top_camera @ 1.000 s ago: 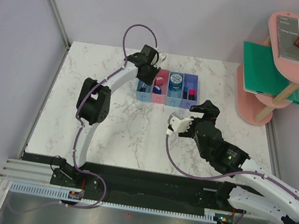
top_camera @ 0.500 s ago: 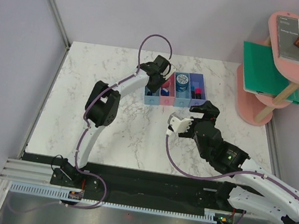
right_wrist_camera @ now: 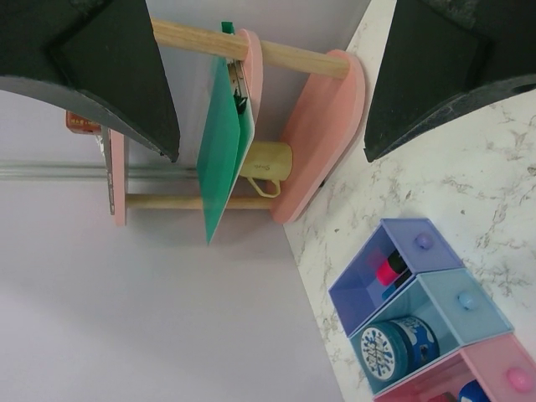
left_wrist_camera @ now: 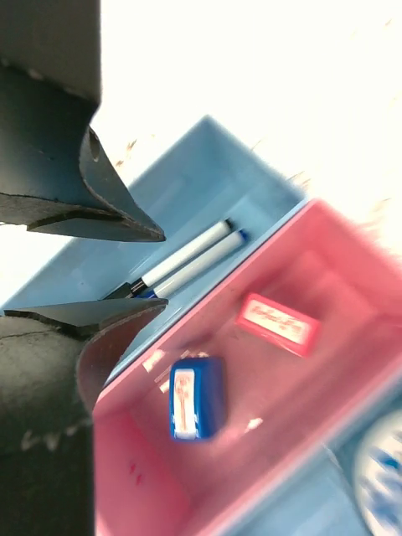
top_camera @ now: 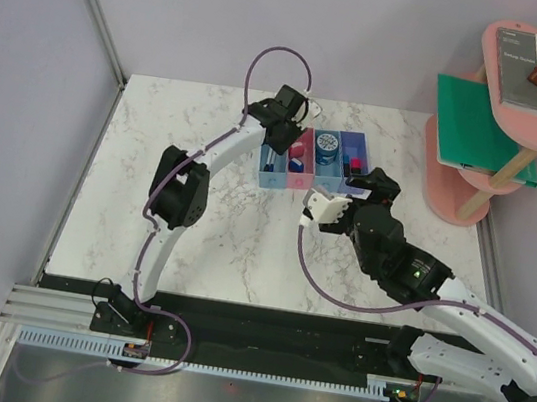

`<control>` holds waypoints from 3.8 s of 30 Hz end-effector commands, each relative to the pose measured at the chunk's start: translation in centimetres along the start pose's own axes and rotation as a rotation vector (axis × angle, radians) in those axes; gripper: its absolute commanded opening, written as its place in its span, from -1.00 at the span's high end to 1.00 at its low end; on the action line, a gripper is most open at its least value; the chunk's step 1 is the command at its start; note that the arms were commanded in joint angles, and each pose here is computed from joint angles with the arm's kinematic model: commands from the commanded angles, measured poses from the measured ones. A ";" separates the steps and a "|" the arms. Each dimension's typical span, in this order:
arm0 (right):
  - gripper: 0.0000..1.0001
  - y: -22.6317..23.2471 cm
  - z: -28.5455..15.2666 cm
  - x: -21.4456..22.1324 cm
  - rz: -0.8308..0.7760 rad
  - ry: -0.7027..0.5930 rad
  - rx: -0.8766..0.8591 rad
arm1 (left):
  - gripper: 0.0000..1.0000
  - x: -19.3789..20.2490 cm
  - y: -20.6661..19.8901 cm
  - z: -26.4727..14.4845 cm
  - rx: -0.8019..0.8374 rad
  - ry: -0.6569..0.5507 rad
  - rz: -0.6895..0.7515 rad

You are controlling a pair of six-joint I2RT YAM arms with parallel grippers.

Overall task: Sort the stationery into containers
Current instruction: Move the storage box to the center of the board, then reset both arms

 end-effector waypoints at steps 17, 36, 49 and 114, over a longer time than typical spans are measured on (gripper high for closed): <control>-0.96 -4.9 14.7 9.7 0.496 0.397 -0.283 | 0.08 -5.6 5.4 -13.9 -0.044 -0.225 -0.147; -0.96 7.5 22.5 15.7 0.585 0.433 -0.675 | 0.11 1.7 8.1 -5.5 -0.110 0.031 -0.200; -0.96 12.1 26.6 16.2 0.627 0.421 -0.695 | 0.15 3.2 6.7 -3.5 -0.057 0.085 -0.193; -0.96 -2.5 8.4 7.9 0.728 0.271 -0.491 | -0.77 3.8 10.1 -23.8 -0.070 -0.221 -0.215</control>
Point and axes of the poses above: each gripper's point midway between its finger pads, its own z axis out along the fingers, its own y axis along the line the jaws close on, x = y × z, the point moved 3 cm from there along -z, back along the fingers, and after that the axes turned 10 degrees about -z, right-handed, at the moved point
